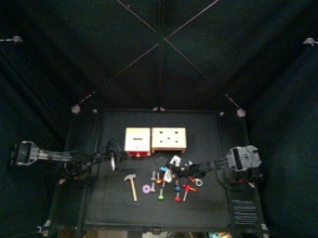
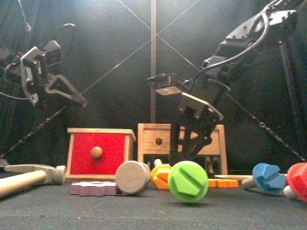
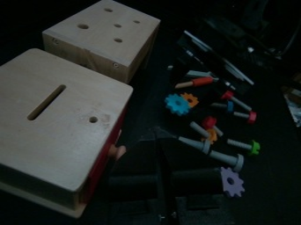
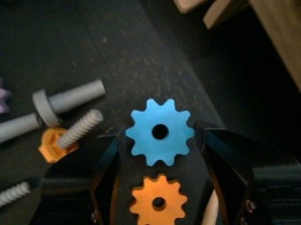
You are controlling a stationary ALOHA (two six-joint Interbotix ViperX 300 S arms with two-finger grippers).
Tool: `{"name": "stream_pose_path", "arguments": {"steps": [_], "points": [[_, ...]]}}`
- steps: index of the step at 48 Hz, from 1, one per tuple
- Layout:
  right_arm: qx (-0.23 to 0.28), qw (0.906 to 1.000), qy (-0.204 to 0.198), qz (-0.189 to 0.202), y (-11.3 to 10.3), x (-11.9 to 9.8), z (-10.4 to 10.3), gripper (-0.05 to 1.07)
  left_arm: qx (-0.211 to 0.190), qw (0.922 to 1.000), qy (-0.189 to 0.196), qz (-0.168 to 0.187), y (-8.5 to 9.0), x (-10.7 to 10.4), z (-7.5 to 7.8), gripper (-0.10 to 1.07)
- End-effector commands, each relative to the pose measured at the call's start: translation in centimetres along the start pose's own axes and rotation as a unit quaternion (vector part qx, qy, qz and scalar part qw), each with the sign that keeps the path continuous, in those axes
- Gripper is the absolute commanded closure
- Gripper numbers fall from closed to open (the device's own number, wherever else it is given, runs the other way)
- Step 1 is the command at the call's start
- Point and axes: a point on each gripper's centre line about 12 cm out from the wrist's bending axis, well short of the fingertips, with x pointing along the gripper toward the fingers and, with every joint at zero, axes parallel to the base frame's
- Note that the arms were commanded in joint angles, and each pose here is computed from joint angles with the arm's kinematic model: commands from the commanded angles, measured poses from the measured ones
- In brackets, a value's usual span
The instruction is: Place blue gear on bench
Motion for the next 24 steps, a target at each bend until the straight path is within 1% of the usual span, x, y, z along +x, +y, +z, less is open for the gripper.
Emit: {"name": "stream_pose_path", "arguments": {"steps": [1,7,11,16,24], "points": [[-0.001,0.9985,-0.053,0.012,0.1,-2.9,3.0,0.3,0.0,0.9999,-0.011,-0.002,-0.2,0.2,0.7,0.7],[-0.001,0.9965,-0.083,-0.002,-0.7,-5.0,4.5,0.3,0.0,0.9999,-0.011,-0.002,-0.2,0.2,0.7,0.7],[0.005,0.9956,-0.092,-0.017,-1.5,-6.2,5.0,0.3,0.0,0.9999,-0.011,-0.002,-0.2,0.2,0.7,0.7],[0.019,0.9944,-0.097,-0.039,-2.5,-7.3,5.4,0.3,0.0,0.9999,-0.013,-0.002,-0.2,0.2,0.7,0.7],[0.057,0.9898,-0.102,-0.081,-5.3,-8.8,6.4,0.3,-0.002,0.9999,-0.013,-0.001,-0.2,0.2,0.8,0.7]]}}
